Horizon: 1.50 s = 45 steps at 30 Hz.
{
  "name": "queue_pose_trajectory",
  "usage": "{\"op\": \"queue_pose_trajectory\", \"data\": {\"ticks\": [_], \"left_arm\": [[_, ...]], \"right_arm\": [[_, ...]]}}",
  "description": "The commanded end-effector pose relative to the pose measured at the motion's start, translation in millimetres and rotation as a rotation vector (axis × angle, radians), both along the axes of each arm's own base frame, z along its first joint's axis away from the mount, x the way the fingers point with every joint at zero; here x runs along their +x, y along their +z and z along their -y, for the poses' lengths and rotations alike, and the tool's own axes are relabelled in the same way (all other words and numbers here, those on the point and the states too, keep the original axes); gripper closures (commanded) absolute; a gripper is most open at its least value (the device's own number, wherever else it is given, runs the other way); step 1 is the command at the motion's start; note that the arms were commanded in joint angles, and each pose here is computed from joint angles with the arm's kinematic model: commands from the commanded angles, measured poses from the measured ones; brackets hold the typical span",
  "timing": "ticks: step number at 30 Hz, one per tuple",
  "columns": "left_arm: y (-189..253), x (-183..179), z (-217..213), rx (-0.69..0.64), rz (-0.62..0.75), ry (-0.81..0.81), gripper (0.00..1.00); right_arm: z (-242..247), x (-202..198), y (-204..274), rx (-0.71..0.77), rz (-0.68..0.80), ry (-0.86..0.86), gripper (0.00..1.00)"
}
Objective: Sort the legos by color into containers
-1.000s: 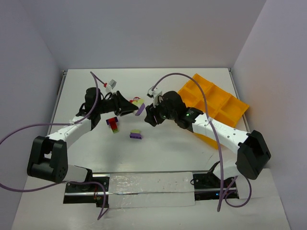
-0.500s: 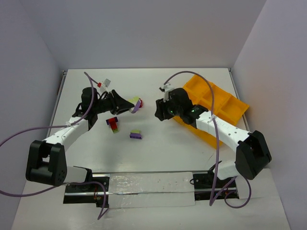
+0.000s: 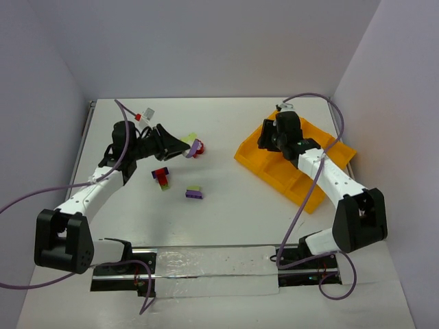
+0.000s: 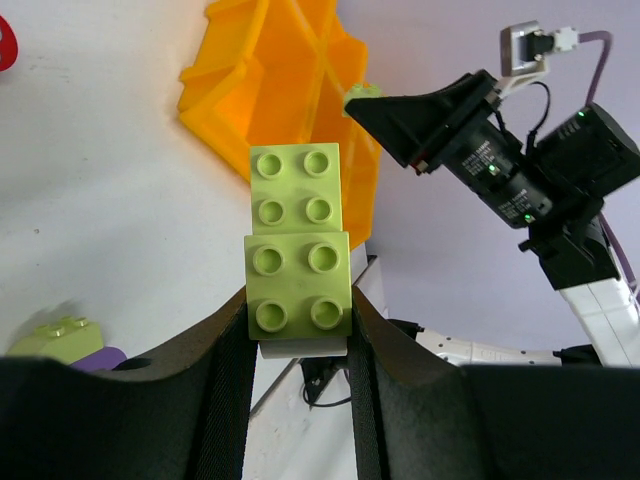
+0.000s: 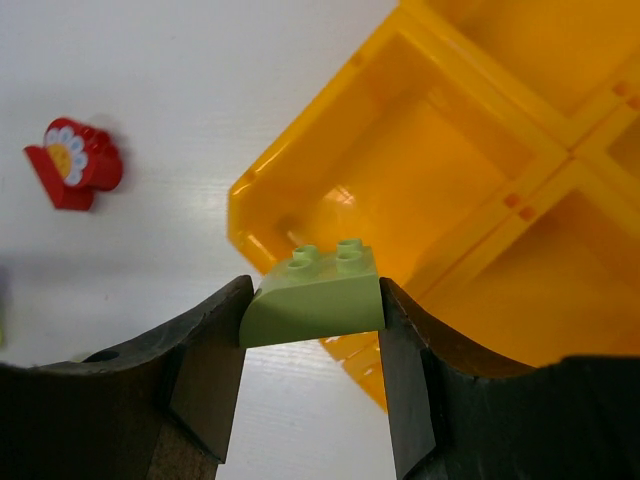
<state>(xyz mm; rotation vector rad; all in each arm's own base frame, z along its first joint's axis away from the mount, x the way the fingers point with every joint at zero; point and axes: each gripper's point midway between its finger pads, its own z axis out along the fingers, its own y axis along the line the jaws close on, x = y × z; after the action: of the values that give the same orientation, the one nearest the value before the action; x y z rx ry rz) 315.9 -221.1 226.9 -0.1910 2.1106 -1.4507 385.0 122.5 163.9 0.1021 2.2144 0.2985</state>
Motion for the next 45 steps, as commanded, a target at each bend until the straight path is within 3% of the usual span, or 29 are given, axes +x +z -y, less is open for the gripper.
{"op": "queue_pose_trajectory", "data": {"ticks": [1, 8, 18, 21, 25, 28, 34, 39, 45], "left_arm": [[39.7, 0.0, -1.2, -0.024, 0.101, -0.006, 1.0], [55.0, -10.5, 4.3, -0.093, 0.116, -0.057, 1.0], [60.4, -13.6, 3.4, -0.045, 0.128, -0.083, 1.0], [60.9, -10.8, 3.1, -0.042, 0.13, -0.075, 1.0], [56.8, -9.4, 4.2, -0.053, 0.116, -0.076, 1.0], [55.8, -9.4, 4.5, -0.054, 0.116, -0.078, 1.0], [52.1, -9.5, 1.6, -0.012, 0.118, -0.071, 1.0], [39.8, -10.8, -4.2, 0.05, 0.106, -0.046, 1.0], [45.8, -19.3, -2.8, 0.022, 0.17, -0.07, 1.0]], "right_arm": [[14.0, 31.4, 29.1, 0.032, 0.081, -0.104, 0.63], [15.6, 59.8, 21.7, 0.012, 0.055, -0.111, 0.62], [20.5, 73.2, -17.2, -0.041, -0.016, -0.141, 0.56], [20.6, 71.8, -30.1, -0.049, -0.041, -0.138, 0.47], [18.4, 71.2, -35.6, -0.05, -0.057, -0.123, 0.12], [16.1, 71.6, -27.4, -0.042, -0.041, -0.112, 0.06], [-4.0, 66.0, 13.8, 0.035, 0.076, -0.01, 0.09], [-38.7, 34.6, 60.0, 0.157, 0.186, 0.153, 0.12], [-77.0, -2.6, 100.3, 0.295, 0.32, 0.327, 0.13]]}}
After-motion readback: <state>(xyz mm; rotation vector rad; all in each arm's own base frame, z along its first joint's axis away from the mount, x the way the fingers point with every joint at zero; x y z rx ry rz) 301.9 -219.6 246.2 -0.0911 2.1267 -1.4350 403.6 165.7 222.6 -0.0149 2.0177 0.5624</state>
